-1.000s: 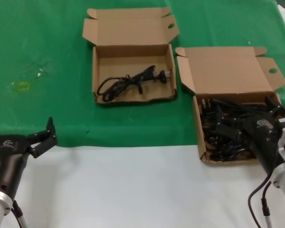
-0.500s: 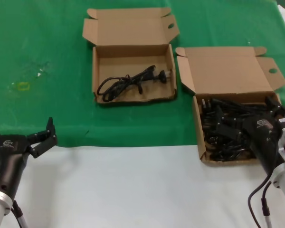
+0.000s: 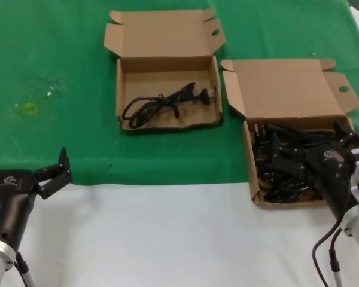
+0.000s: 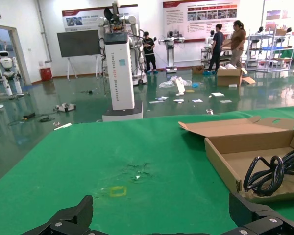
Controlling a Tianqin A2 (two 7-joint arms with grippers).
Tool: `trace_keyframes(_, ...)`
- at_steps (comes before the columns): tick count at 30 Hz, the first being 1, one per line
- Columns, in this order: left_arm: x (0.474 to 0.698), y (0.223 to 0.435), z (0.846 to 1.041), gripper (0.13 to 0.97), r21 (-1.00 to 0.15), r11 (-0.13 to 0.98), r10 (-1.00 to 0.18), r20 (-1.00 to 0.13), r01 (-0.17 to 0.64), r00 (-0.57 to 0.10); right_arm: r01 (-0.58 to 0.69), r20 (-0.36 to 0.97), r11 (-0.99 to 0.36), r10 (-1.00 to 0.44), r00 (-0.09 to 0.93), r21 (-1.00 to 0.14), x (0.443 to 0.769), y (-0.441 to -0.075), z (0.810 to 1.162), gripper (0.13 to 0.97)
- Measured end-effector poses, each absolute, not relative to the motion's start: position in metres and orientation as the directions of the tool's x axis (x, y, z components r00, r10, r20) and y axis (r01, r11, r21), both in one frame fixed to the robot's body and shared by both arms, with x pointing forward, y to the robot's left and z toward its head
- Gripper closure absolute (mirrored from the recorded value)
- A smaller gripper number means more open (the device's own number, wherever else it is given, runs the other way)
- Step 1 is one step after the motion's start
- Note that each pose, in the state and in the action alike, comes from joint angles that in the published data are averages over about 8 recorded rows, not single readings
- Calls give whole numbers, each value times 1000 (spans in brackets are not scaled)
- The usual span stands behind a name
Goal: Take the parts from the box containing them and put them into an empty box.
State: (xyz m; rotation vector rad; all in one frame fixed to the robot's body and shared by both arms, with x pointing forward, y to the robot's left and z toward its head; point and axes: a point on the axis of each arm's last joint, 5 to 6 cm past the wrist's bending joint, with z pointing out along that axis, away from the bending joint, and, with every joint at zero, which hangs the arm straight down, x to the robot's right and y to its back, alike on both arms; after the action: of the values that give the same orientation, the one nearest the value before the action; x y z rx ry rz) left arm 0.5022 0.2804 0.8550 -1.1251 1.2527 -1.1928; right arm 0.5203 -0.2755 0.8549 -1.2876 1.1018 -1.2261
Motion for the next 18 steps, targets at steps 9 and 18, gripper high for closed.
trace_keyframes(9, 502, 280, 855, 132, -997, 70, -997, -71, 22, -35, 23, 84, -82, -994, 70, -996, 520, -276, 855, 130)
trace_keyframes(18, 502, 280, 855, 132, -997, 70, -997, -71, 22, -35, 23, 84, -82, -994, 70, -996, 520, -276, 855, 130)
